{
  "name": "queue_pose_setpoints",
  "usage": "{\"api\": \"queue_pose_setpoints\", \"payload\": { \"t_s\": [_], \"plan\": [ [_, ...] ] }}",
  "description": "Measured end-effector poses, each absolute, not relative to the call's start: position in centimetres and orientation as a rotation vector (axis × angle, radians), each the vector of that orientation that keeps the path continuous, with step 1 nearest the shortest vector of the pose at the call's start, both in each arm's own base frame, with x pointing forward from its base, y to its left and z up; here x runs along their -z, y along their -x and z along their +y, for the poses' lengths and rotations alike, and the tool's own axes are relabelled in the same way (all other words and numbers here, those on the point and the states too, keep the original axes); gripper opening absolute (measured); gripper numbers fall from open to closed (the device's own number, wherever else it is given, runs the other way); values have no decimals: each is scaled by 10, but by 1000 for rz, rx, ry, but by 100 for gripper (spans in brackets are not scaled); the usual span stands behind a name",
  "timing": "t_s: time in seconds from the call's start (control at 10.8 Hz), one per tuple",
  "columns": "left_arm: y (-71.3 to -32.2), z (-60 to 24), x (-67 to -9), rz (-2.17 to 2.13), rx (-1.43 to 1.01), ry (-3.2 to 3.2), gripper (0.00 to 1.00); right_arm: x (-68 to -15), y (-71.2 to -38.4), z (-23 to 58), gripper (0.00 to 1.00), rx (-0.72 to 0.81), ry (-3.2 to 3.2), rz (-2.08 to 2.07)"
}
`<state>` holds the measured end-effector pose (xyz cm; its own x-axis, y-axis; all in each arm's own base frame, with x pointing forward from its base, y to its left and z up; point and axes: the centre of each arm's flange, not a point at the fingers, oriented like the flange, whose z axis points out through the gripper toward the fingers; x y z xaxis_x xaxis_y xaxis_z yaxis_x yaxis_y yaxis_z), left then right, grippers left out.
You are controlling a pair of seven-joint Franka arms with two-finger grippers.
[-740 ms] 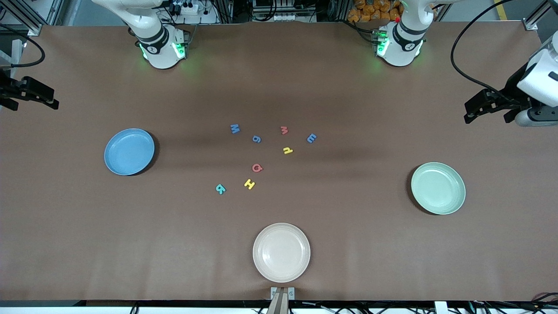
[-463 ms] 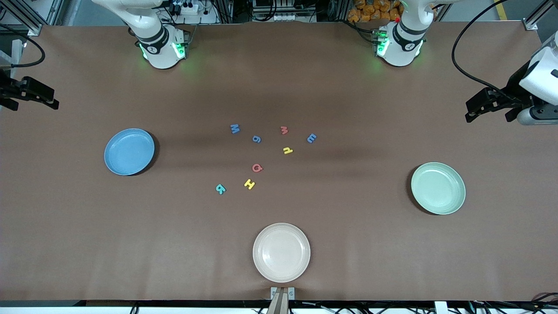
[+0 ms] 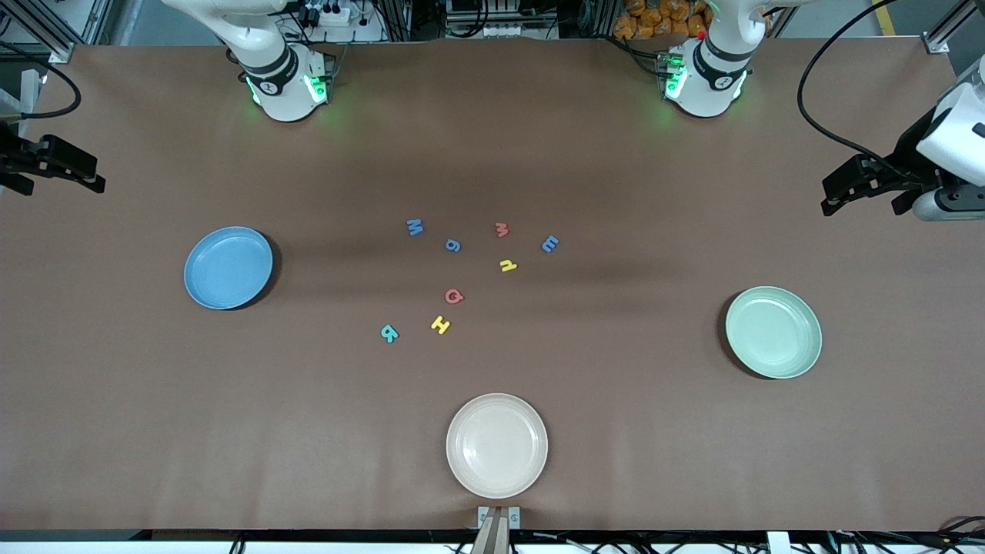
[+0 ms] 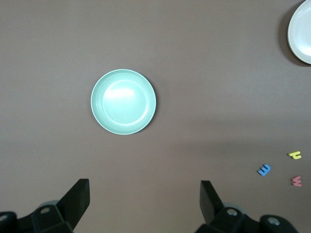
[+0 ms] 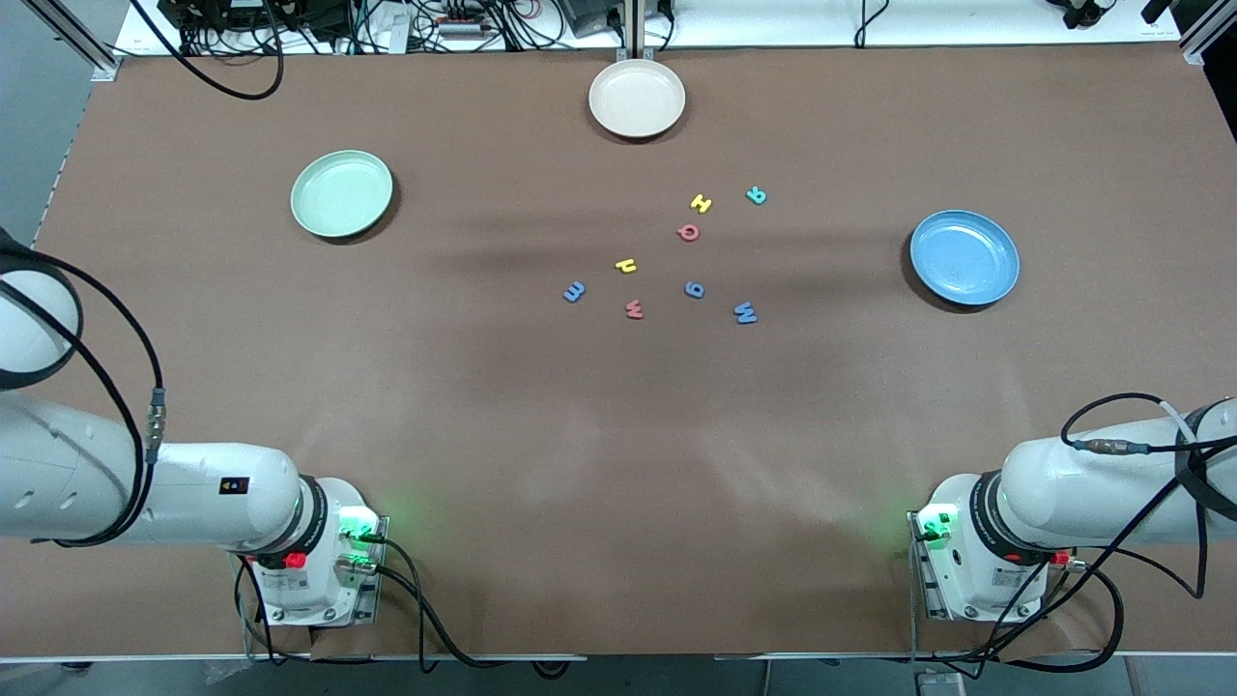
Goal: Sort uppercase to blue plate, lowercase to green plate
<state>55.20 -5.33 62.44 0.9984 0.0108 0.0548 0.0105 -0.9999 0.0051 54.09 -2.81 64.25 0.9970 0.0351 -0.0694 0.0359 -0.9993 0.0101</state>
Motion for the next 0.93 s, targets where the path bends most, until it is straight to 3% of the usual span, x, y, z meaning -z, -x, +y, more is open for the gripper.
{"api": "queue_pose_setpoints", "payload": {
  "t_s": [0.56,0.93],
  "plan": [
    [-550,-79,-604,72,1,-3138,100,-646,-539,37,100,101,-3168,-67],
    [-551,-139,-573,227,90,-3135,100,-628,-531,124,100,116,-3158,-246]
  ]
}}
